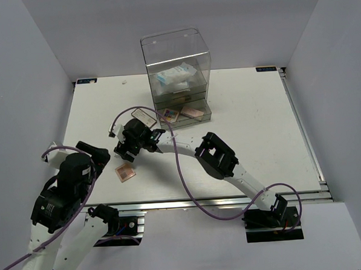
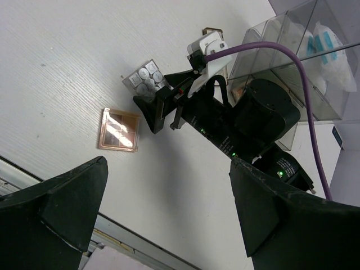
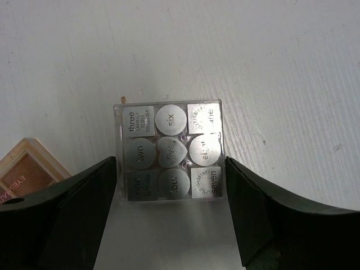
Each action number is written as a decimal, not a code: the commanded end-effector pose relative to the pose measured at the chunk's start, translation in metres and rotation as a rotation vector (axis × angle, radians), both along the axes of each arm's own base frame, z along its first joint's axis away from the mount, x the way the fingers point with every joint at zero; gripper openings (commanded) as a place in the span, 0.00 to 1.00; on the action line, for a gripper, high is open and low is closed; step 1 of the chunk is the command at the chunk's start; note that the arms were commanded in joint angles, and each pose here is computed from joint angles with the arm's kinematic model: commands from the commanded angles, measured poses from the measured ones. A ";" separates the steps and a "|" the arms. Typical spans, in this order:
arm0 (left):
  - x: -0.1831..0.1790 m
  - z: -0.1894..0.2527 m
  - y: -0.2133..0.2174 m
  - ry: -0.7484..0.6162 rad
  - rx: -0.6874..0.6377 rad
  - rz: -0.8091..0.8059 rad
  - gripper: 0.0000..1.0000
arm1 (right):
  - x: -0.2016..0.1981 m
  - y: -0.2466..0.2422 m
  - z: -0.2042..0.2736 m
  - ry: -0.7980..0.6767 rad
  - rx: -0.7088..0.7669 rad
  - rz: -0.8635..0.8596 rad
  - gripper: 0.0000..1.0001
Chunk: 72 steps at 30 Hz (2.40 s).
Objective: Organize the makeup
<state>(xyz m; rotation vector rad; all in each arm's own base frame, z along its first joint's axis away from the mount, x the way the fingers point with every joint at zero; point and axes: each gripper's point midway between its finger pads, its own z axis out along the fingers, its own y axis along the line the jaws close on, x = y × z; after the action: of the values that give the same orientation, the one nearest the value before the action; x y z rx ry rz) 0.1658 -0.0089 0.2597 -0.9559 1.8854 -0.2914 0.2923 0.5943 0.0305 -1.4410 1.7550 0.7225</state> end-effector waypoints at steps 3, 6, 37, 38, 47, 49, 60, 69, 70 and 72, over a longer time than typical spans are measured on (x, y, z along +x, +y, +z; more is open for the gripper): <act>0.005 -0.015 -0.005 0.033 -0.015 0.008 0.98 | -0.002 -0.004 -0.018 -0.004 -0.041 0.027 0.66; 0.005 -0.023 -0.008 0.043 -0.030 0.003 0.98 | 0.000 -0.008 -0.015 -0.020 -0.047 0.029 0.45; 0.036 -0.135 -0.039 0.255 0.024 -0.081 0.98 | 0.118 -0.244 0.155 -0.010 0.187 -0.488 0.00; 0.038 -0.138 -0.040 0.256 0.023 -0.085 0.98 | 0.124 -0.250 0.149 -0.003 0.181 -0.512 0.00; 0.037 -0.151 -0.039 0.305 0.056 -0.089 0.98 | 0.169 -0.271 0.112 0.021 0.143 -0.667 0.13; 0.035 -0.154 -0.038 0.312 0.053 -0.083 0.98 | 0.173 -0.270 0.104 0.034 0.125 -0.671 0.21; 0.029 -0.164 -0.035 0.333 0.046 -0.065 0.98 | 0.187 -0.273 0.086 0.060 0.107 -0.678 0.89; 0.028 -0.188 -0.039 0.484 0.075 -0.054 0.98 | 0.140 -0.291 0.116 0.077 0.166 -0.369 0.89; 0.028 -0.190 -0.038 0.499 0.084 -0.053 0.98 | 0.133 -0.295 0.133 0.028 0.186 -0.299 0.89; 0.029 -0.195 -0.035 0.557 0.114 -0.053 0.98 | 0.114 -0.304 0.145 0.025 0.222 -0.225 0.89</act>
<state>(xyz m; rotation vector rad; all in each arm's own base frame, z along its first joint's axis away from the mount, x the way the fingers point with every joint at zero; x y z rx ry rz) 0.1854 -0.0430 0.0576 -0.9773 2.3966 0.0529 0.4328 0.2860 0.1136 -0.9033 2.0186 0.6526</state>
